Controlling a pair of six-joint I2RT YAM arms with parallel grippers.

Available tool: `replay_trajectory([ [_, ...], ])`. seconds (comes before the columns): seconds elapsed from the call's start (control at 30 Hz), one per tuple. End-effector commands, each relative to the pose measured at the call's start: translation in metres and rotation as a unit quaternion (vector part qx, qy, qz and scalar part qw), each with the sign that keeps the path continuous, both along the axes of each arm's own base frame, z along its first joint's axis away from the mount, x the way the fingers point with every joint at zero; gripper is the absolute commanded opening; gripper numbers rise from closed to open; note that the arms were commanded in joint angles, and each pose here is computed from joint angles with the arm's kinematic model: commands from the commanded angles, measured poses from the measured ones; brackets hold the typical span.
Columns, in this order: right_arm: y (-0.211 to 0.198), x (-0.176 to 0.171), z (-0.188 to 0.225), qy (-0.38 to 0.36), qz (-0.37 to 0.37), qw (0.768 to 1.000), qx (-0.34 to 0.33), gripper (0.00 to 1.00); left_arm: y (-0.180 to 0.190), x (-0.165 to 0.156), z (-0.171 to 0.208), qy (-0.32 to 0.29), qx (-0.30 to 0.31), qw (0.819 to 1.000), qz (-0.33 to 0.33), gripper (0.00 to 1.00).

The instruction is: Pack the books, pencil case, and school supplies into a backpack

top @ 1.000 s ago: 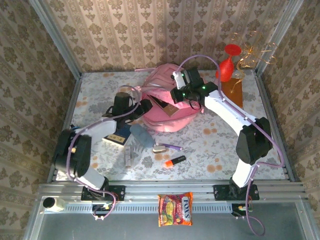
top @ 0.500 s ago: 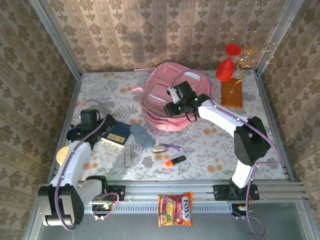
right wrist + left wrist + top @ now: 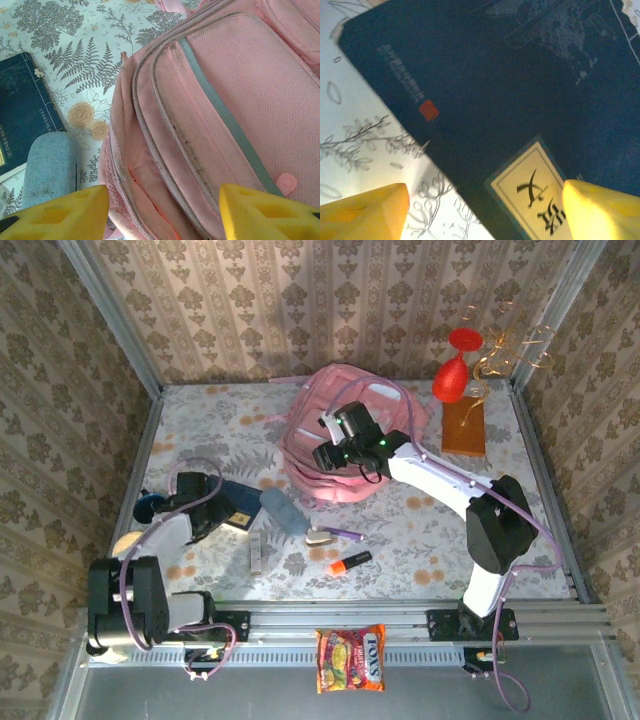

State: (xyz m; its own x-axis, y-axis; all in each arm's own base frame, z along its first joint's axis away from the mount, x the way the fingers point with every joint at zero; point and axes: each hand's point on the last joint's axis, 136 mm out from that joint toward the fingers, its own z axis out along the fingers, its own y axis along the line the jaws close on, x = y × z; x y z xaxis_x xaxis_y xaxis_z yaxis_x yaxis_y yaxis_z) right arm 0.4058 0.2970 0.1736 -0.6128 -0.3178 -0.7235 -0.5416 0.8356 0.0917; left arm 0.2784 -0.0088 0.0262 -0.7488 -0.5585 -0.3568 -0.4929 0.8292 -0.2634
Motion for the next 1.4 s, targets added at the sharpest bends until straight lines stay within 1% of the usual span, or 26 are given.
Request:
replay_trajectory([
  [0.0,-0.005,0.0,0.002,-0.006,-0.008,1.0,0.001,0.6,-0.004,0.027,0.01,-0.035,-0.011,0.999,-0.009,0.73],
  [0.23,-0.002,-0.001,-0.002,0.004,-0.008,1.0,0.008,0.59,-0.006,0.054,0.006,-0.04,-0.001,0.999,-0.034,0.55],
  [0.37,0.0,-0.001,-0.003,0.007,-0.008,1.0,0.011,0.59,-0.011,0.069,0.001,-0.041,-0.005,0.998,-0.043,0.45],
  [0.5,0.001,0.0,-0.004,0.01,-0.007,1.0,0.012,0.59,-0.011,0.084,0.002,-0.043,0.014,0.997,-0.056,0.37],
  [0.67,0.001,-0.001,-0.005,0.014,-0.006,1.0,0.011,0.59,-0.004,0.09,-0.008,-0.031,0.039,0.997,-0.059,0.24],
  [0.93,0.002,-0.002,-0.006,0.017,-0.006,1.0,0.011,0.59,-0.001,0.099,0.001,-0.05,0.033,0.997,-0.053,0.05],
  [1.0,0.001,-0.002,-0.004,0.016,-0.006,1.0,0.012,0.59,0.0,0.102,0.009,-0.067,0.026,0.996,-0.048,0.01],
  [1.07,0.0,-0.002,-0.001,0.014,-0.007,1.0,0.012,0.59,0.001,0.104,0.022,-0.092,0.016,0.995,-0.042,0.0],
  [1.2,-0.003,-0.002,0.006,0.007,-0.015,1.0,0.017,0.6,-0.002,0.108,0.066,-0.169,-0.002,0.985,-0.034,0.0],
  [1.27,-0.001,-0.001,0.008,0.005,-0.017,1.0,0.025,0.6,-0.005,0.111,0.084,-0.201,-0.035,0.978,-0.03,0.0],
  [1.37,0.002,0.0,0.008,0.009,-0.02,0.999,0.037,0.6,-0.009,0.114,0.102,-0.23,-0.087,0.969,-0.028,0.0],
])
